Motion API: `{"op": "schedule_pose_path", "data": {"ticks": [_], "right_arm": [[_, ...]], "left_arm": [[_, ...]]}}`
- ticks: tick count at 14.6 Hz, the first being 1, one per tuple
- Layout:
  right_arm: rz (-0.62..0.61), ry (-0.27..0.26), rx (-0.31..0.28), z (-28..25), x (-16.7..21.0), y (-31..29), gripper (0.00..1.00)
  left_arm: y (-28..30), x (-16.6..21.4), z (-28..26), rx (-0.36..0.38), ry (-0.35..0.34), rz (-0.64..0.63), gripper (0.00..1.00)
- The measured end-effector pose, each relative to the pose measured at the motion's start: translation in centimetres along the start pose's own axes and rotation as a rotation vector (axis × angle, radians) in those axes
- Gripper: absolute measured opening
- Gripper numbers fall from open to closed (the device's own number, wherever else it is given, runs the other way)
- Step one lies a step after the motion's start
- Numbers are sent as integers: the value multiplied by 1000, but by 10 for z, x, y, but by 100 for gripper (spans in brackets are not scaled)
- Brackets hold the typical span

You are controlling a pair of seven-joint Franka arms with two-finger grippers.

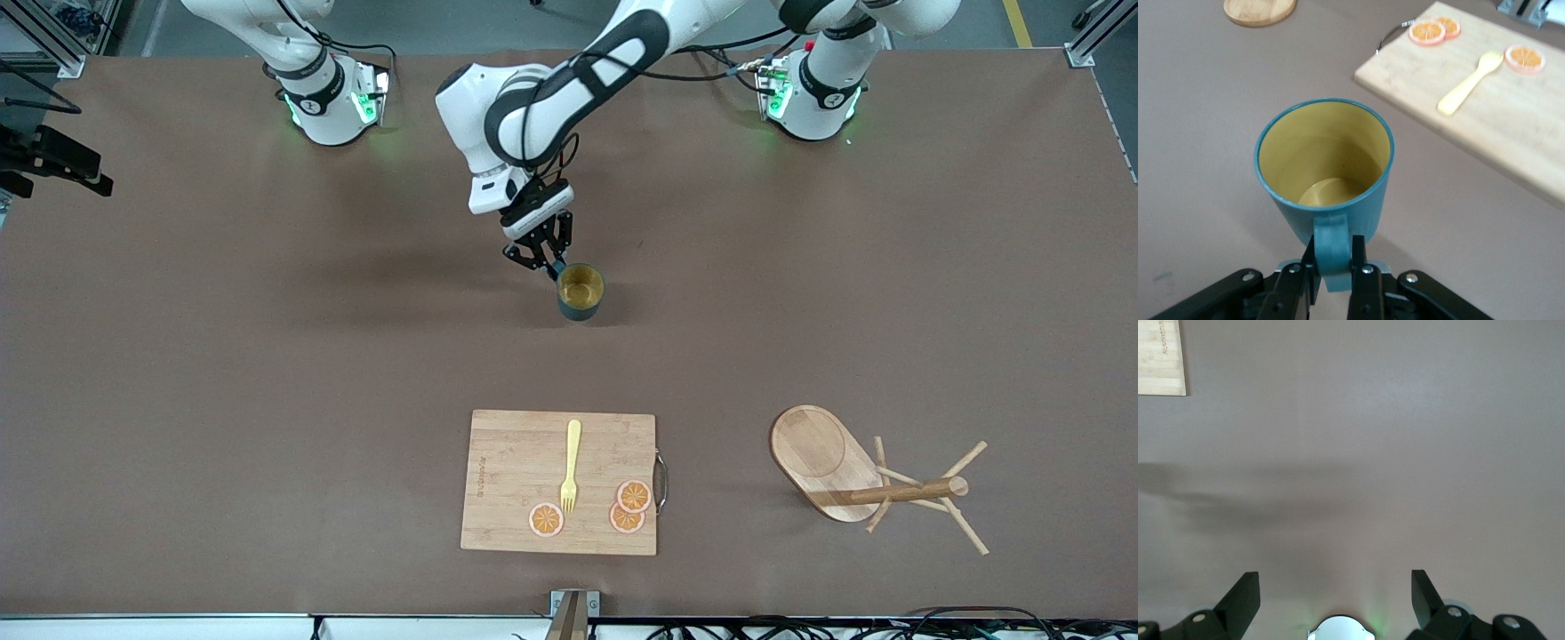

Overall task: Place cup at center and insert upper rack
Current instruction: 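Lift the mug with the left gripper and carry it to the wooden stand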

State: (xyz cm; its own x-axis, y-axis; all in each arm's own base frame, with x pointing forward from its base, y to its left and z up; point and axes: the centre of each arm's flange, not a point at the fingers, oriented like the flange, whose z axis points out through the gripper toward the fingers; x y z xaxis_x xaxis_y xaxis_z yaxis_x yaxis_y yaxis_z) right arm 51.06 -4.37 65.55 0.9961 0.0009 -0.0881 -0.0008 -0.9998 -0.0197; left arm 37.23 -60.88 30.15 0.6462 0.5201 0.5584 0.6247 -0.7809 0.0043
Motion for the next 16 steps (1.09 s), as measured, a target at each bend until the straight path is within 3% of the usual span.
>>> {"op": "schedule_pose_path", "data": {"ticks": [4, 8, 12, 16], "right_arm": [[0, 14, -1, -3, -1, 0, 100], [0, 23, -1, -7, -4, 0, 100], [1, 17, 1, -5, -6, 1, 100], [1, 14, 3, -3, -8, 1, 100]], "left_arm": [[-2, 133, -48, 4, -178, -58, 21], [-27, 268, -60, -11, -382, -149, 21], [-57, 392, -25, -68, -550, -270, 21], [-86, 472, 31, -161, -696, -399, 21]]}}
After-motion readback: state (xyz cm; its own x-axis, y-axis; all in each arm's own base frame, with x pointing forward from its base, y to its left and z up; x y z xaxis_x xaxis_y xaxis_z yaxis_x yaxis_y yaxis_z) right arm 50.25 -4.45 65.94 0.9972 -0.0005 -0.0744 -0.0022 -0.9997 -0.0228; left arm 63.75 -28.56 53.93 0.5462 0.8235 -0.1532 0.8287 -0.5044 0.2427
